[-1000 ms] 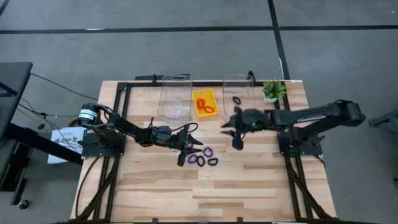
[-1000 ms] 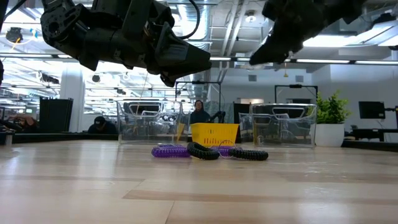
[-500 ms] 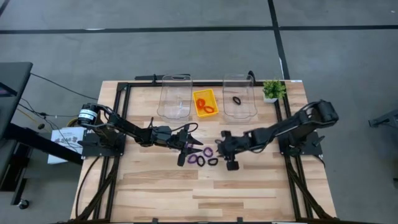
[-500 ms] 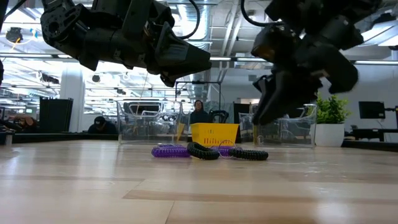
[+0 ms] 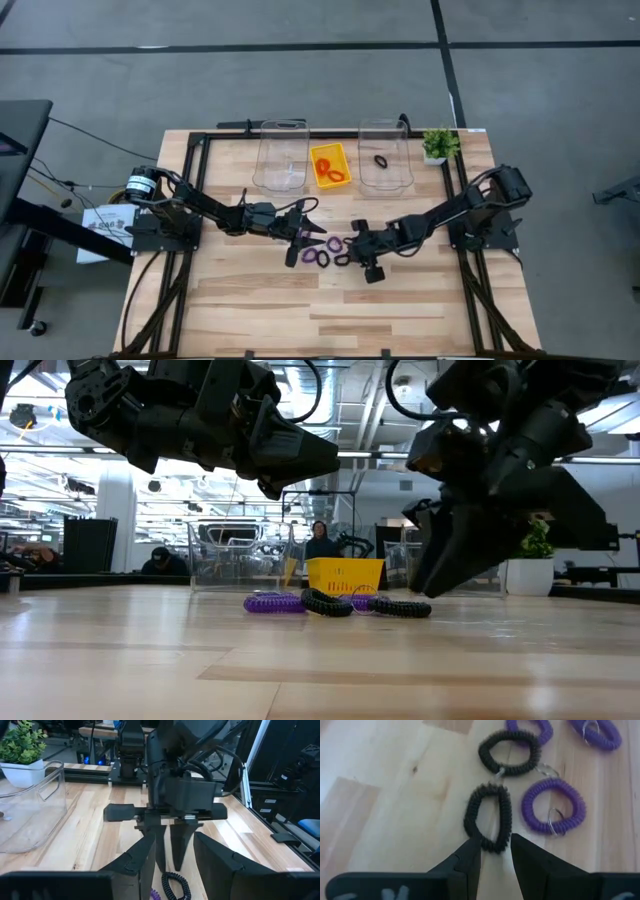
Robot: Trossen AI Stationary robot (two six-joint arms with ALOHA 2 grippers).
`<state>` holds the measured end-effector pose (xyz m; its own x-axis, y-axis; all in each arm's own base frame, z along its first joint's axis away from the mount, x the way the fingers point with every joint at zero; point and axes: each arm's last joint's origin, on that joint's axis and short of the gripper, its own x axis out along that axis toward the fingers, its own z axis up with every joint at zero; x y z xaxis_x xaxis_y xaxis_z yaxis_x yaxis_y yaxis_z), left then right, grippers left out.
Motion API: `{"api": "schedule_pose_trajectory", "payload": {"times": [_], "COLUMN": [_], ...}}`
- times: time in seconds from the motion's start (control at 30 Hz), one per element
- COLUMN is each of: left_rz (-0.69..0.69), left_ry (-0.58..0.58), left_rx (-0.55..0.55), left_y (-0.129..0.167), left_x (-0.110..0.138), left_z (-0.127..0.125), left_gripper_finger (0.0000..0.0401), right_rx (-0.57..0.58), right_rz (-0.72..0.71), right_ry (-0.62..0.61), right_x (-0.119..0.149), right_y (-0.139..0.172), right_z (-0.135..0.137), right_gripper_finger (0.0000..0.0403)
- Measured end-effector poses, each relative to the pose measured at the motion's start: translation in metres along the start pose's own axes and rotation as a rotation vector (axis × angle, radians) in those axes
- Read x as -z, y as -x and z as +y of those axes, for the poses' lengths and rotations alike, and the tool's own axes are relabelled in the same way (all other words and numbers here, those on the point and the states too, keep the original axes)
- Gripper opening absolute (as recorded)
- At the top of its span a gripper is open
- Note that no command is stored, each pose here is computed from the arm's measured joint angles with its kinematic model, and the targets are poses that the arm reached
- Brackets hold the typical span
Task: Sort spring keychains
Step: Put the right black spring keychain into the right transparent bin
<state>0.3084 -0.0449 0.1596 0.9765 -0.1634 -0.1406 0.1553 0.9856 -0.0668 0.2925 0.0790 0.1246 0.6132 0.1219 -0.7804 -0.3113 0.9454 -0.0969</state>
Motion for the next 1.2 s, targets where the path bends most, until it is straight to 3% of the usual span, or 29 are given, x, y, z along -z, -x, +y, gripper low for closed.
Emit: {"api": "schedule_pose_trajectory", "payload": {"times": [0.47, 0.87, 1.2], "left_rz": [0.0, 0.0, 0.0], "left_ry": [0.0, 0.0, 0.0], "left_rx": [0.0, 0.0, 0.0], "left_y": [0.0, 0.0, 0.0], "left_x": [0.0, 0.0, 0.0], "left_z": [0.0, 0.0, 0.0], "left_gripper_finger": [0.0131, 0.0131, 0.0131], "right_rx": [-0.07, -0.095, -0.193], "right_rz": [-0.036, 0.04, 0.146], "right_ry": [0.035, -0.001, -0.052], "right_x": [0.001, 0.012, 0.015], "right_y": [-0.016, -0.031, 0.0], "right_z": [0.004, 0.004, 0.009], "right_gripper_finger": [0.0098, 0.0096, 0.0013]}}
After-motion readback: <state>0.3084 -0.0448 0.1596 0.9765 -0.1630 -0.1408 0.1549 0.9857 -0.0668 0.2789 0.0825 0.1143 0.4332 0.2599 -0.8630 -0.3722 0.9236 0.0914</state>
